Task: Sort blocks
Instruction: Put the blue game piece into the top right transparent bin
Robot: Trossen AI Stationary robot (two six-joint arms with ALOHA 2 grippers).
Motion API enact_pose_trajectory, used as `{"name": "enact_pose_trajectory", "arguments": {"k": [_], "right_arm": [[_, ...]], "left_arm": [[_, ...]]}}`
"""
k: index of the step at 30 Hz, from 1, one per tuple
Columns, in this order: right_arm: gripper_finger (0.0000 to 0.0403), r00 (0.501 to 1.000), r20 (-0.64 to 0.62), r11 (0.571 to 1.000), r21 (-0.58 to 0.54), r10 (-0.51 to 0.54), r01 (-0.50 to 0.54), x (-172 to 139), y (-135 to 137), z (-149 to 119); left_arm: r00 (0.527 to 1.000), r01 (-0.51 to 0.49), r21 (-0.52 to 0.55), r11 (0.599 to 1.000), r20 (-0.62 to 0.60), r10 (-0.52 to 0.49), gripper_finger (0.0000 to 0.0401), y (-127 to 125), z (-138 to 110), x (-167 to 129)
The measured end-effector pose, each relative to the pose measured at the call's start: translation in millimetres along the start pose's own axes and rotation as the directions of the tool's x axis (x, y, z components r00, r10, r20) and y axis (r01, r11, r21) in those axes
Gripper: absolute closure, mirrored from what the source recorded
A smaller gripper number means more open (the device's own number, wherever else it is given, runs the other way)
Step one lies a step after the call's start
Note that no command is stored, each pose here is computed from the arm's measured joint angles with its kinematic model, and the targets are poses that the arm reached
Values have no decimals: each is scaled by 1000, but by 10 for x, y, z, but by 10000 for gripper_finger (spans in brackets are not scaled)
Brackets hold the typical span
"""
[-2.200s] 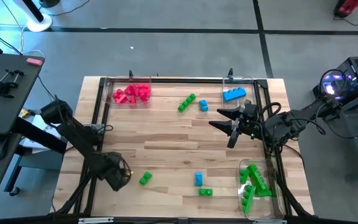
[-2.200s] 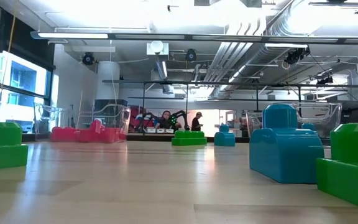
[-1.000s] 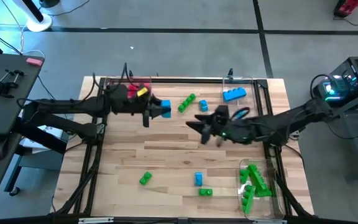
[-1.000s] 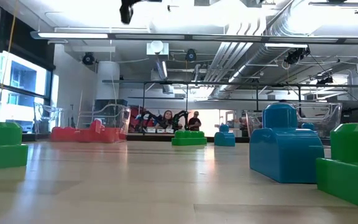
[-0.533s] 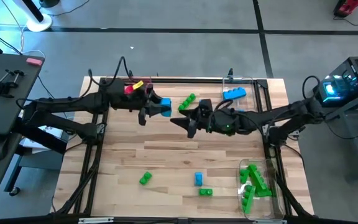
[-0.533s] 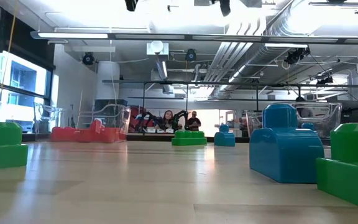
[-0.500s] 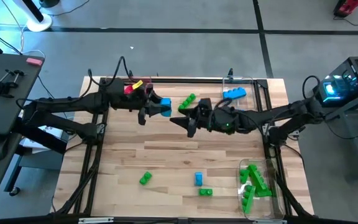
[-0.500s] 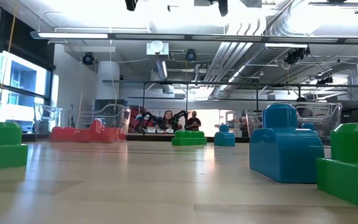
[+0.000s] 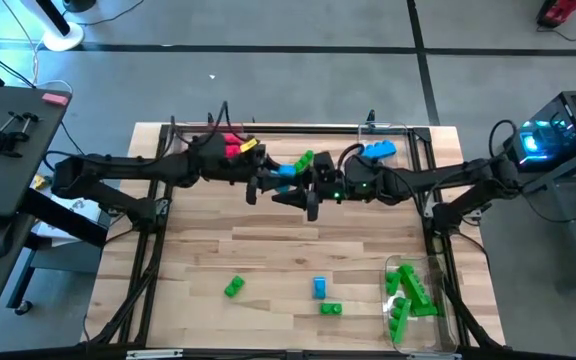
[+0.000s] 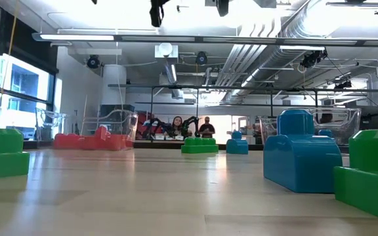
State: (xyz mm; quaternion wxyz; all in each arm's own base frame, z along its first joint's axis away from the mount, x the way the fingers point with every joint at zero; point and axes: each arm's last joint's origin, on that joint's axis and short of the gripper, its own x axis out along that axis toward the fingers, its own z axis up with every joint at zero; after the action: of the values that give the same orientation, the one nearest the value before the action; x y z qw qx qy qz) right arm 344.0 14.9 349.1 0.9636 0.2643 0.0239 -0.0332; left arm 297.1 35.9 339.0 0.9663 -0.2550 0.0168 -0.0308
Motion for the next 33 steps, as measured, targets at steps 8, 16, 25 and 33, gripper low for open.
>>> {"name": "enact_pose_trajectory", "arguments": {"k": [8, 16, 25, 33], "right_arm": [[210, 1000, -2, 1000, -27, -3, 3, -10, -14, 28], [210, 999, 13, 998, -46, 48, -47, -62, 16, 100], [210, 986, 137, 994, -70, 98, -89, -365, 153, 390], [210, 992, 125, 986, -165, 21, 0, -200, 99, 277]], "left_arm": [[998, 33, 4, 999, 56, -33, 290, -27, 50, 3], [993, 66, -3, 998, 97, -65, 290, -56, 161, -93], [955, 224, 15, 974, 195, -223, 290, -174, 564, -561], [965, 188, 24, 982, 182, -190, 290, -104, 479, -409]]}}
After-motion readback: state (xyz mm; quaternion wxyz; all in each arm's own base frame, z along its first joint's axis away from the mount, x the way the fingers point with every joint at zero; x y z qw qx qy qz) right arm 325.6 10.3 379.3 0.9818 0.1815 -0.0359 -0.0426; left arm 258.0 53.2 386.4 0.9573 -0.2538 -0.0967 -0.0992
